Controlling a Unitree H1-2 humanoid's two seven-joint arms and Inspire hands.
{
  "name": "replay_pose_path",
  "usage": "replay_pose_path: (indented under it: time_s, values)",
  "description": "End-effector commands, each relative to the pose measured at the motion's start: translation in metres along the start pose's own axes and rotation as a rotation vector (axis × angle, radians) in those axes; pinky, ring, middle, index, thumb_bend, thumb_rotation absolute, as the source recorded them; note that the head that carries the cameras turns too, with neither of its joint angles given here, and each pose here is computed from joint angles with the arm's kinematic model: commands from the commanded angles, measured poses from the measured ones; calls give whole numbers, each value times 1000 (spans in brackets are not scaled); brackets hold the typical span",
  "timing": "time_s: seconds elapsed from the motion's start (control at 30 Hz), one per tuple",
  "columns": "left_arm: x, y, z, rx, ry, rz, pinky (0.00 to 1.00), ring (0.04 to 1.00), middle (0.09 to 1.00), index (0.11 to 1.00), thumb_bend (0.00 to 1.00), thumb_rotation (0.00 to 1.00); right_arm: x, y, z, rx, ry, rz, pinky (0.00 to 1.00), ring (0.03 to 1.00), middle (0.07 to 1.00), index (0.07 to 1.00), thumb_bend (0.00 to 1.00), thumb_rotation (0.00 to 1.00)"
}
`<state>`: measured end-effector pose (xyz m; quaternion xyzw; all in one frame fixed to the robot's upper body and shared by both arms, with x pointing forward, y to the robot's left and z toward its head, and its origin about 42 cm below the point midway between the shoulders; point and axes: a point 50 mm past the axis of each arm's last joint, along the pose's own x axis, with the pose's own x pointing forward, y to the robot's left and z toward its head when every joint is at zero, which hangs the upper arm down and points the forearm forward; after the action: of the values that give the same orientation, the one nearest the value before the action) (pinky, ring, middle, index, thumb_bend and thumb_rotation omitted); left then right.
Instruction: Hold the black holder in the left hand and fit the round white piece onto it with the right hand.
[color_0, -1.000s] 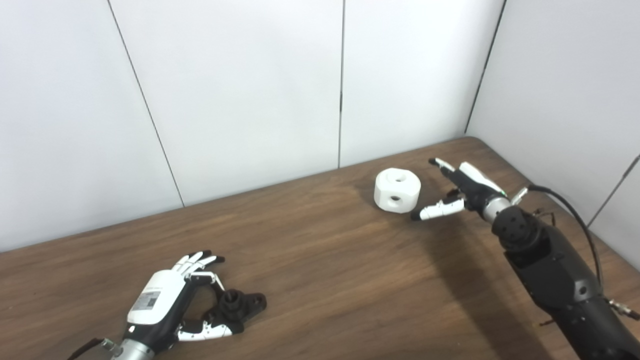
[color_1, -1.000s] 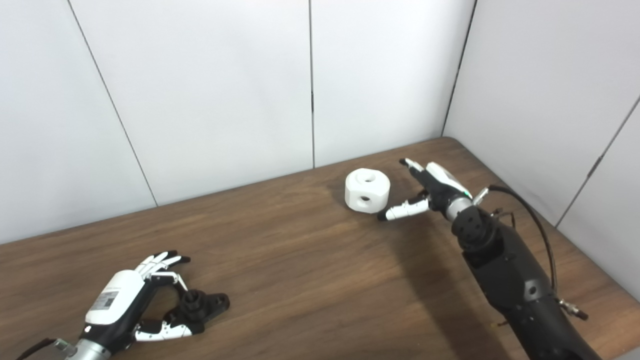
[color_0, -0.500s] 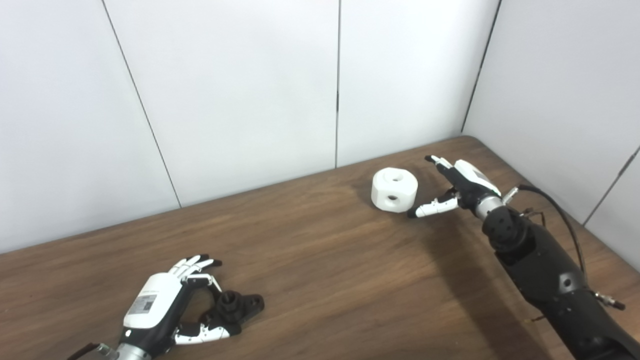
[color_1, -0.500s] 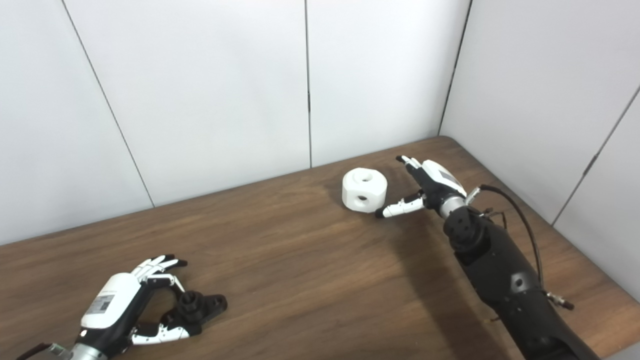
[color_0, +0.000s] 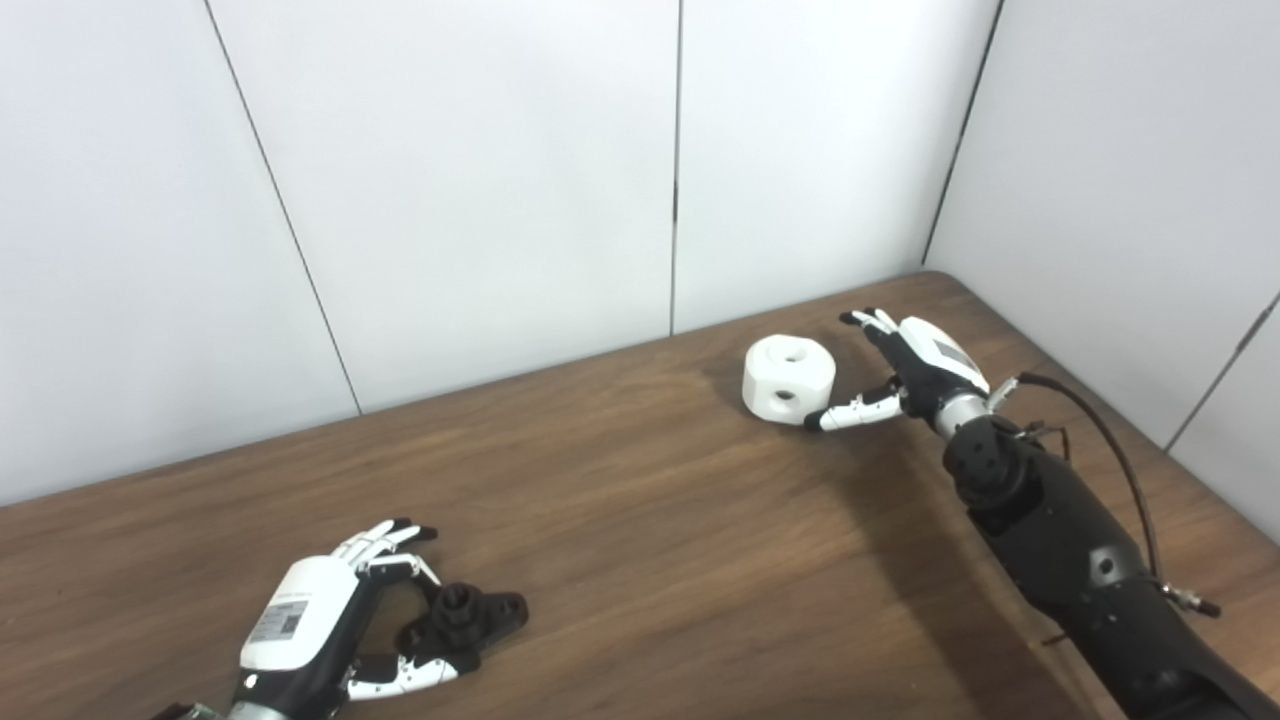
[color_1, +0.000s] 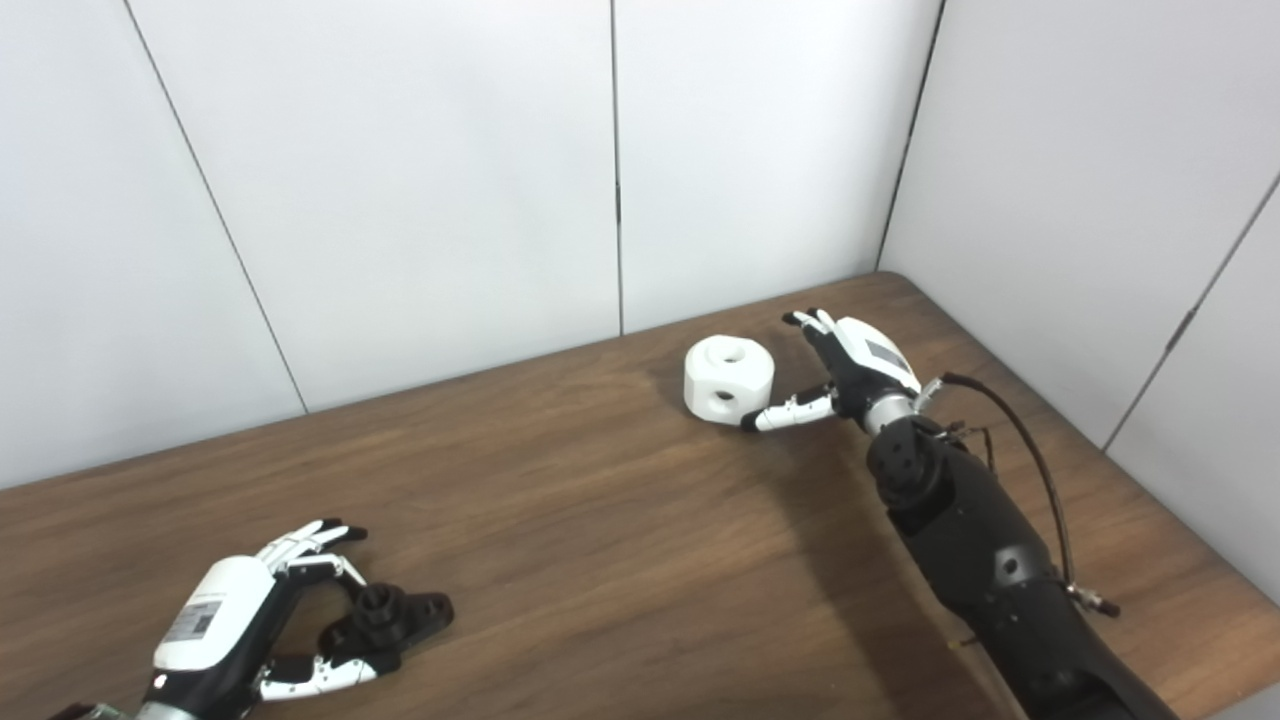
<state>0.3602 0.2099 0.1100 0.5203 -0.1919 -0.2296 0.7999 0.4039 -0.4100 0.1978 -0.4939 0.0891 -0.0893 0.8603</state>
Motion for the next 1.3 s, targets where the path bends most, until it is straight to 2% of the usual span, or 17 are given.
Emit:
replay_pose_path:
  time_s: [0.0,0.1,0.2,0.3,0.47,0.63,1.03,1.27]
  values:
    - [-47,-50,-21,78,147,-334,867,896,838,486,523,52,7,10,25,28,-65,75,796,967,1000,912,943,378]
    - [-46,-49,-20,66,154,-336,880,901,841,486,522,52,8,11,27,28,-68,90,816,976,1000,909,955,381]
    - [-46,-49,-18,63,152,-333,882,900,842,486,522,52,7,12,29,23,-71,109,766,958,1000,907,958,381]
    - [-45,-49,-18,63,151,-329,874,895,840,486,522,51,7,12,32,15,-74,126,764,961,1000,906,951,367]
    - [-45,-48,-18,67,151,-331,865,893,841,486,522,51,9,13,36,-3,-79,140,807,960,1000,899,961,370]
    - [-45,-47,-17,64,159,-338,877,900,847,486,522,52,12,13,39,-22,-76,155,805,960,1000,897,944,360]
    - [-44,-47,-14,56,158,-344,870,893,848,486,522,51,16,16,43,-37,-77,185,746,936,996,836,900,345]
    - [-43,-48,-12,54,153,-343,854,882,845,486,522,51,18,19,43,-10,-77,197,769,933,978,769,874,331]
